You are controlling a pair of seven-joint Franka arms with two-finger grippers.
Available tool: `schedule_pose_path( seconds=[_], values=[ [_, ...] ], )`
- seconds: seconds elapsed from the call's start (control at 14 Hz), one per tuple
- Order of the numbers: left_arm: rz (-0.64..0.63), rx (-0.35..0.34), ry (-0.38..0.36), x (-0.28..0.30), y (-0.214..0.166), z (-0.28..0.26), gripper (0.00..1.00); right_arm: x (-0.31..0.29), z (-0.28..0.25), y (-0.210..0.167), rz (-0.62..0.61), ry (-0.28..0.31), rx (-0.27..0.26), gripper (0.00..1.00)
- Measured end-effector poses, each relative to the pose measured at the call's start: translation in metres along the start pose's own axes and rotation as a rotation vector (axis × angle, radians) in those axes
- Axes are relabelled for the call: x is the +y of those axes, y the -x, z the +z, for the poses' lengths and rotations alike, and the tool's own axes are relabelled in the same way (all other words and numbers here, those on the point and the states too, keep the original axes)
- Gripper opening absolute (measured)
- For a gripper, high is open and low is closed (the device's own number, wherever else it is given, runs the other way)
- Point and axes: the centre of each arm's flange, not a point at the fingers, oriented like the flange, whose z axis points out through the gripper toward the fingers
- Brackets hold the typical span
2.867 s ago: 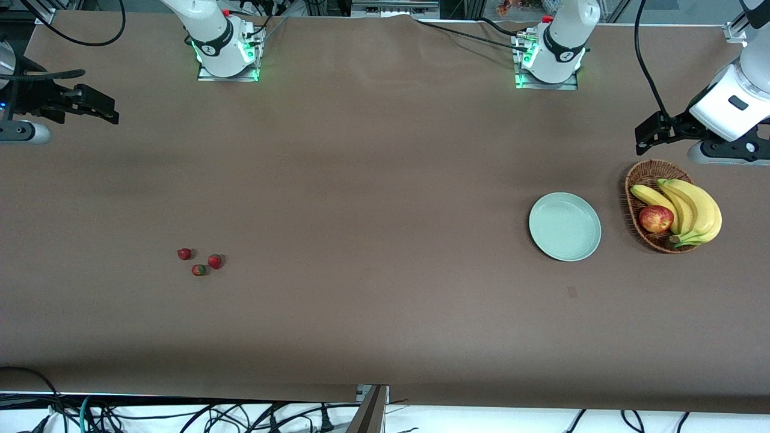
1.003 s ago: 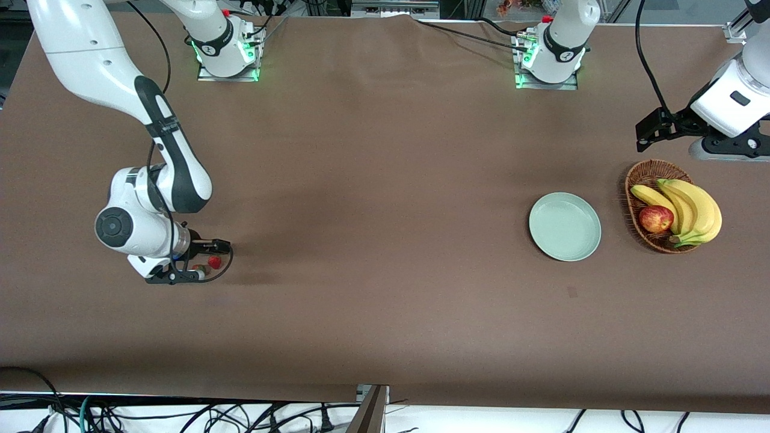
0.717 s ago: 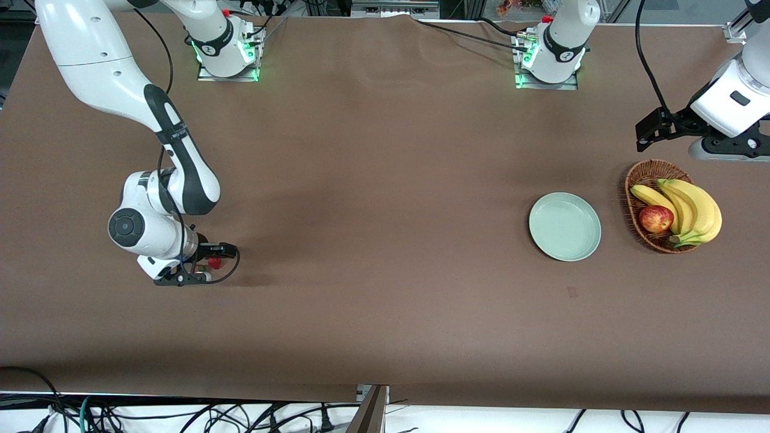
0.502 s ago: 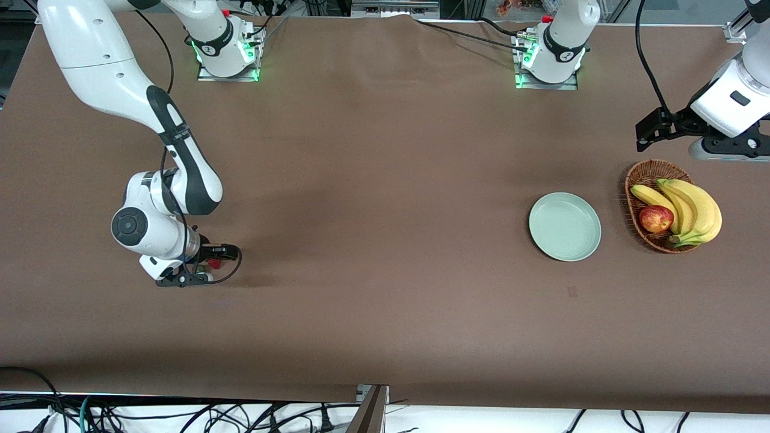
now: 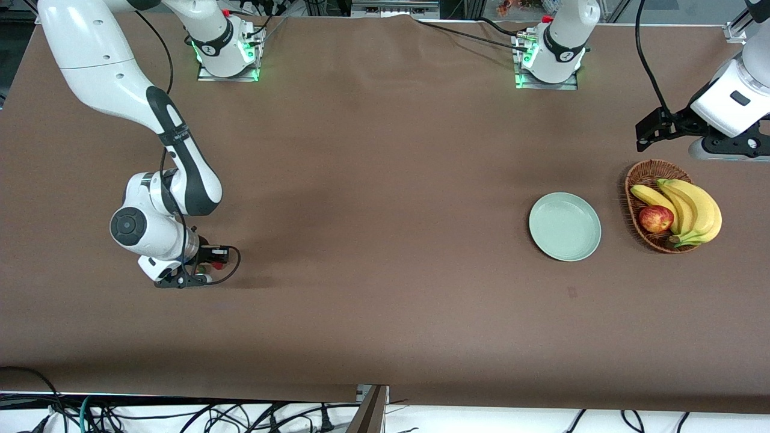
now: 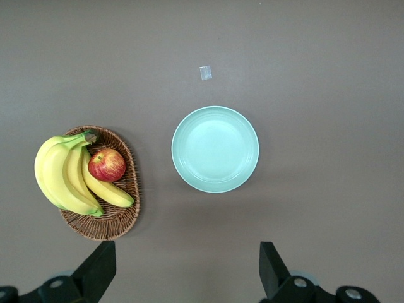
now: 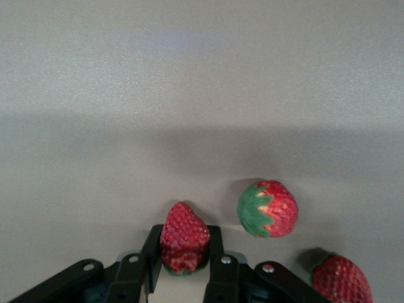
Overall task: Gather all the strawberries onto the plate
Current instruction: 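Carry the strawberry to mid-table with the right gripper and release it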
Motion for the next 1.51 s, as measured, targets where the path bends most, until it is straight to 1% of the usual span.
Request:
schedule_pose_path(
  seconds=[0.14,0.36,0.57,0.72,0.86,1.0,1.08,1.22,1.36,1.43,1.51],
  values=[
    [0.0,0.0,0.0,0.0,0.0,0.0,1.0,-0.015,-0.004,-0.003,-0.014,-0.007,0.01,0.33],
    [0.0,0.0,0.0,0.0,0.0,0.0,1.0,-0.073,-0.013,-0.005,0.055,-0.023,0.03,0.33],
    [0.002,0.0,0.0,0.001,0.0,0.0,1.0,-0.177,-0.022,0.01,0.179,-0.044,0.043,0.33],
    [0.002,0.0,0.0,0.001,0.0,0.0,1.0,-0.255,-0.025,0.033,0.271,-0.059,0.047,0.33],
    [0.002,0.0,0.0,0.001,0.0,0.0,1.0,-0.334,-0.032,0.061,0.355,-0.087,0.057,0.33],
    [0.002,0.0,0.0,0.001,0.0,0.0,1.0,-0.408,-0.036,0.09,0.416,-0.127,0.069,0.33],
    [0.001,0.0,0.002,0.001,0.0,0.0,1.0,-0.44,-0.035,0.103,0.431,-0.158,0.081,0.33],
    [0.001,0.0,0.007,0.002,0.0,0.0,1.0,-0.503,-0.023,0.13,0.457,-0.252,0.114,0.33],
    [0.001,0.0,0.008,0.002,0.0,0.0,1.0,-0.543,-0.002,0.155,0.488,-0.343,0.137,0.33],
    [0.001,-0.001,0.013,0.002,0.0,0.0,1.0,-0.554,0.009,0.162,0.49,-0.374,0.146,0.33],
    [0.0,-0.001,0.026,0.003,0.0,0.0,1.0,-0.558,0.018,0.166,0.487,-0.393,0.153,0.33]
  ],
)
